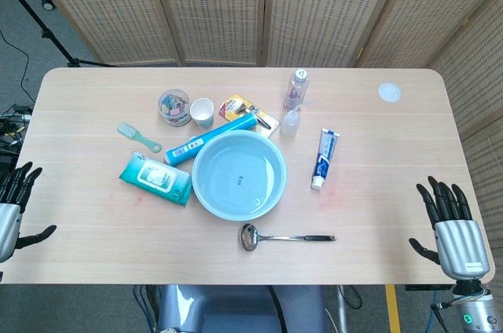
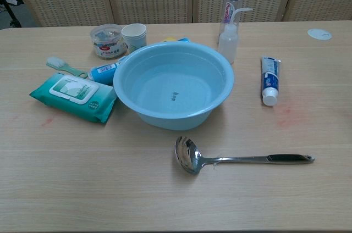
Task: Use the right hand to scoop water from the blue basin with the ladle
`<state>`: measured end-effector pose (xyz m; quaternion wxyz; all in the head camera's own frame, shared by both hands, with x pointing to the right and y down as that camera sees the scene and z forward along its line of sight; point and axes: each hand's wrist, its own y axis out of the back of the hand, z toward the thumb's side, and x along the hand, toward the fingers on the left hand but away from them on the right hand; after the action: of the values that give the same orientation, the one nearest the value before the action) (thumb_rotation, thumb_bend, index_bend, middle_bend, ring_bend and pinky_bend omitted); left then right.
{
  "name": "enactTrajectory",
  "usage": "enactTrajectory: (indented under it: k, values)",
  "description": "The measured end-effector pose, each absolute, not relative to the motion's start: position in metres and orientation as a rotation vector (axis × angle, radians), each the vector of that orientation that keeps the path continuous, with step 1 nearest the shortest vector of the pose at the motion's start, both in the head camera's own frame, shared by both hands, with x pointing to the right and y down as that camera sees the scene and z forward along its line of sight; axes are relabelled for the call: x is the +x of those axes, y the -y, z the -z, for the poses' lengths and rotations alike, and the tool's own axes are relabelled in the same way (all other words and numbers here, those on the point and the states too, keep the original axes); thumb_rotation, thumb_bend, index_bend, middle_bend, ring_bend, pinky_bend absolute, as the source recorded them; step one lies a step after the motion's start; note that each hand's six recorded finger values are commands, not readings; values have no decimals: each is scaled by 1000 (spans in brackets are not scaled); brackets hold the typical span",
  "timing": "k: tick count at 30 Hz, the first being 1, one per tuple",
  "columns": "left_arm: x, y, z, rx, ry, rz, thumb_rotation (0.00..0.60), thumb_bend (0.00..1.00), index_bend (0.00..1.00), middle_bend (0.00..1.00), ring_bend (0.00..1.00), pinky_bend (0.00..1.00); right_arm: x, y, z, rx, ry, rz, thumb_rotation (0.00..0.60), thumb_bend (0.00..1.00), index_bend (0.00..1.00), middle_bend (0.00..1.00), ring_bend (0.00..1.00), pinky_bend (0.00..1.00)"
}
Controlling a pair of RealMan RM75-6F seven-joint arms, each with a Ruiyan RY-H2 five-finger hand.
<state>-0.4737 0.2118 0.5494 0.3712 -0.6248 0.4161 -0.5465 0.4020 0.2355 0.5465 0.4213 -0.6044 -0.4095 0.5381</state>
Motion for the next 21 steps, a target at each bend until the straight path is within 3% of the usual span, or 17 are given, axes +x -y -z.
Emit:
enactTrajectory:
  k: [10,16,17,18,20,21]
  values:
    - [-474,-210,-548,-1595,-1073,1399,600,0,0,0,0,25,392,-244,-554,-1613,1000,-1351,600,0,0,0,0,0]
    - [-477,-208,-548,-1590,-1091,1401,600,0,0,0,0,25,368,-259,-577,-1811,878,-1341,600,0,0,26,10,0]
    - [-478,-207,-548,-1589,-1093,1404,600,0,0,0,0,25,361,-261,-584,-1852,837,-1333,600,0,0,70,46,2]
    - [-478,-207,-549,-1590,-1095,1407,600,0,0,0,0,25,355,-262,-589,-1882,806,-1326,600,0,0,197,175,56]
    - [-480,-206,-549,-1588,-1101,1413,600,0,0,0,0,25,340,-263,-602,-1941,743,-1297,600,0,0,408,421,273]
    - [-481,-206,-549,-1587,-1103,1415,600,0,0,0,0,25,334,-263,-606,-1958,723,-1280,600,0,0,520,554,477]
